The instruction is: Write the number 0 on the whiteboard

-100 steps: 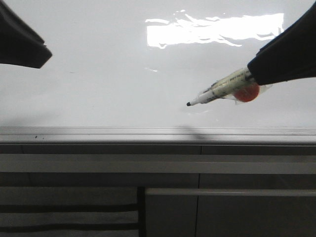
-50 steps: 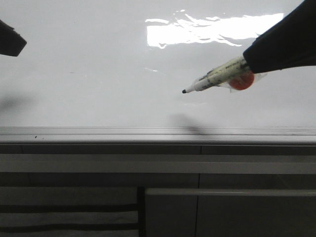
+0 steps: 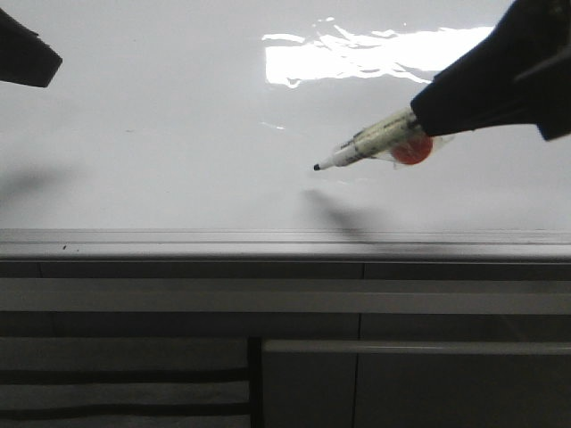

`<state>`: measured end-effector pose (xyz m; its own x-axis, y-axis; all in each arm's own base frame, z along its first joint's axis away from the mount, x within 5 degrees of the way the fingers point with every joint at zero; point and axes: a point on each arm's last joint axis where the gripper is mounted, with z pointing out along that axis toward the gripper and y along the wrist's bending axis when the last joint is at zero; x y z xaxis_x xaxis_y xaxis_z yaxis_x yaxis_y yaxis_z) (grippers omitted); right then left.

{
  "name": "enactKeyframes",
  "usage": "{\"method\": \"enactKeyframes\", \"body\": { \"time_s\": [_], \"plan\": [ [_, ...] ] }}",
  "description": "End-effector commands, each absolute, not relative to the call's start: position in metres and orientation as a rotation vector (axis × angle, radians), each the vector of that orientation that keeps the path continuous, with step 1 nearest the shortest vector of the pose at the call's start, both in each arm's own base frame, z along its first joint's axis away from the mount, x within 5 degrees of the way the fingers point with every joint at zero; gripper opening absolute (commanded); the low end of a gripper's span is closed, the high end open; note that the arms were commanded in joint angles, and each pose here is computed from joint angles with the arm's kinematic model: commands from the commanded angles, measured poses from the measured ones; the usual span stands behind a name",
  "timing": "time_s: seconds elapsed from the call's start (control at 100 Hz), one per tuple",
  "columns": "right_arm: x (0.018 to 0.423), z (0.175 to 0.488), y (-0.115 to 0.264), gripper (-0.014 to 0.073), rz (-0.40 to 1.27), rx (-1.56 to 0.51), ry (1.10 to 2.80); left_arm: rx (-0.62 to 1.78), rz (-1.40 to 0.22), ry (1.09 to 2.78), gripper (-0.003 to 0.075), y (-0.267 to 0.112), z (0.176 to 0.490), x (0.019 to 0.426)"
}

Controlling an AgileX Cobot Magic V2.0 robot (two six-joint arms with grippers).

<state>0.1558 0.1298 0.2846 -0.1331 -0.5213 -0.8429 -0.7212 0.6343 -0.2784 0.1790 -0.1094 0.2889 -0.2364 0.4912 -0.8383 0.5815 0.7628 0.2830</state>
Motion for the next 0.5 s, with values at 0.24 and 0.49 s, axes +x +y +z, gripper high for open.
{"method": "enactKeyframes", "body": {
  "time_s": [0.24, 0.49],
  "plan": [
    [0.176, 0.302, 0.144, -0.0069, 0.229, -0.964, 1.711, 0.769, -0.158, 1.776, -0.002, -0.111, 0.311, 0.178],
    [0.184, 0.302, 0.143, -0.0069, 0.2, -0.946, 1.7, 0.766, -0.158, 1.766, -0.002, -0.11, 0.313, 0.177]
  ]
}}
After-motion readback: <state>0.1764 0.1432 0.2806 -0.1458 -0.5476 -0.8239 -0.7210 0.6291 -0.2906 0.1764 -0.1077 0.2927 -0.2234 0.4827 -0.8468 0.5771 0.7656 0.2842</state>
